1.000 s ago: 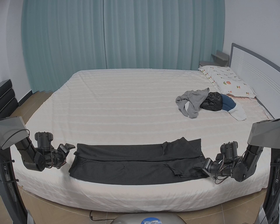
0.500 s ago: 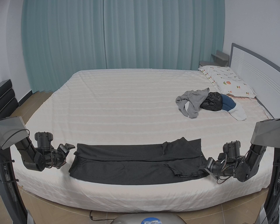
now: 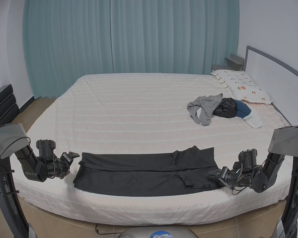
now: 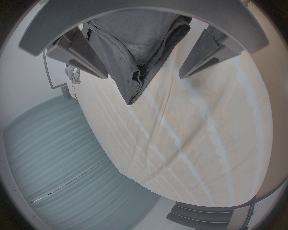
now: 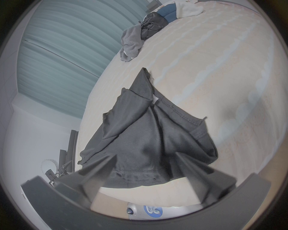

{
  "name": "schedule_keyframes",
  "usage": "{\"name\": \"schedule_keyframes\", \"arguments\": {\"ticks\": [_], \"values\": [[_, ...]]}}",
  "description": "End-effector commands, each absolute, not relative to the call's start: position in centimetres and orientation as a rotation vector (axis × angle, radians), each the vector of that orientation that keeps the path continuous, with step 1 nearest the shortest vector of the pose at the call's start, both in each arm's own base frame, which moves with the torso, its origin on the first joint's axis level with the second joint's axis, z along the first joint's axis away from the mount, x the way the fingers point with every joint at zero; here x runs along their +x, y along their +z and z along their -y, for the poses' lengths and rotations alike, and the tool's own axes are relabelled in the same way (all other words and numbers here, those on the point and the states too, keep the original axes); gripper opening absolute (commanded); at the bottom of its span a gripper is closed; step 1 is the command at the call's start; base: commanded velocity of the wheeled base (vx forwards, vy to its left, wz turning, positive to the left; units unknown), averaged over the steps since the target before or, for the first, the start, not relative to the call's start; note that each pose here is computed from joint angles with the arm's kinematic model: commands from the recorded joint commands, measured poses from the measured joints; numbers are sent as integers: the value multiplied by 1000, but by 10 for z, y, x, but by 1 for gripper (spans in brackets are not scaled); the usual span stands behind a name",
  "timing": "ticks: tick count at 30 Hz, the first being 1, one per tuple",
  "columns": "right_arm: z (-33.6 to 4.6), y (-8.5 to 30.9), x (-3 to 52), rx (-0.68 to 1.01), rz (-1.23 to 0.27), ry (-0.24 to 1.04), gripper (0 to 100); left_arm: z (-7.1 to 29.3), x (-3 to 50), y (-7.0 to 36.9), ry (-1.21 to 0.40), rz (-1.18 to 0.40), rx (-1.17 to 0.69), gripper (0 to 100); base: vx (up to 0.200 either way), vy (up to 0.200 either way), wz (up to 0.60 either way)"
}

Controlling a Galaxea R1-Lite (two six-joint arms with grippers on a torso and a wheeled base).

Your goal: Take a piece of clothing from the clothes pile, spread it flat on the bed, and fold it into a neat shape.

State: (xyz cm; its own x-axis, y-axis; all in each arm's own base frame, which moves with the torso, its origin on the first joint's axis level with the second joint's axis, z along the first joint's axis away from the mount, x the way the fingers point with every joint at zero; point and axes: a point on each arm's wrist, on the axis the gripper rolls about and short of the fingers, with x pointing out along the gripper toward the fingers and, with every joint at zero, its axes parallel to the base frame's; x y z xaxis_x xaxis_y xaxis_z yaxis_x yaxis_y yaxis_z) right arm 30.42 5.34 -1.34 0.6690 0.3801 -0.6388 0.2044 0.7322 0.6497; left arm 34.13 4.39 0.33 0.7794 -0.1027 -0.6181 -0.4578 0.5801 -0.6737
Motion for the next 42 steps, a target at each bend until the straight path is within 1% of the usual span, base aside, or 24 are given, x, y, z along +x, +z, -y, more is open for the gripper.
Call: {"name": "schedule_keyframes", "arguments": {"ticks": [1, 4, 11, 15, 20, 27, 31, 38, 42], "values": [[-52, 4, 307, 775, -794, 133, 100, -43, 339, 10, 217, -652, -944, 100, 0, 0, 0], [-45, 17, 308, 789, -750, 128, 100, -43, 340, 10, 218, -651, -940, 100, 0, 0, 0], [-34, 26, 310, 801, -706, 112, 100, -43, 340, 14, 216, -640, -942, 100, 0, 0, 0], [-29, 29, 315, 807, -682, 104, 100, -43, 339, 14, 213, -643, -943, 100, 200, 0, 0], [-25, 25, 319, 813, -683, 90, 100, -42, 340, 16, 209, -637, -942, 100, 200, 0, 0], [-25, 23, 321, 818, -683, 94, 100, -41, 343, 17, 190, -634, -941, 100, 0, 0, 0], [-25, 19, 321, 826, -696, 88, 100, -41, 356, 22, 110, -620, -957, 100, 0, 0, 0], [-25, 12, 326, 840, -708, 76, 100, -41, 376, 6, 87, -639, -940, 100, 0, 0, 0], [-24, 7, 327, 842, -718, 67, 100, -38, 377, -3, 63, -659, -872, 100, 0, 0, 0]]}}
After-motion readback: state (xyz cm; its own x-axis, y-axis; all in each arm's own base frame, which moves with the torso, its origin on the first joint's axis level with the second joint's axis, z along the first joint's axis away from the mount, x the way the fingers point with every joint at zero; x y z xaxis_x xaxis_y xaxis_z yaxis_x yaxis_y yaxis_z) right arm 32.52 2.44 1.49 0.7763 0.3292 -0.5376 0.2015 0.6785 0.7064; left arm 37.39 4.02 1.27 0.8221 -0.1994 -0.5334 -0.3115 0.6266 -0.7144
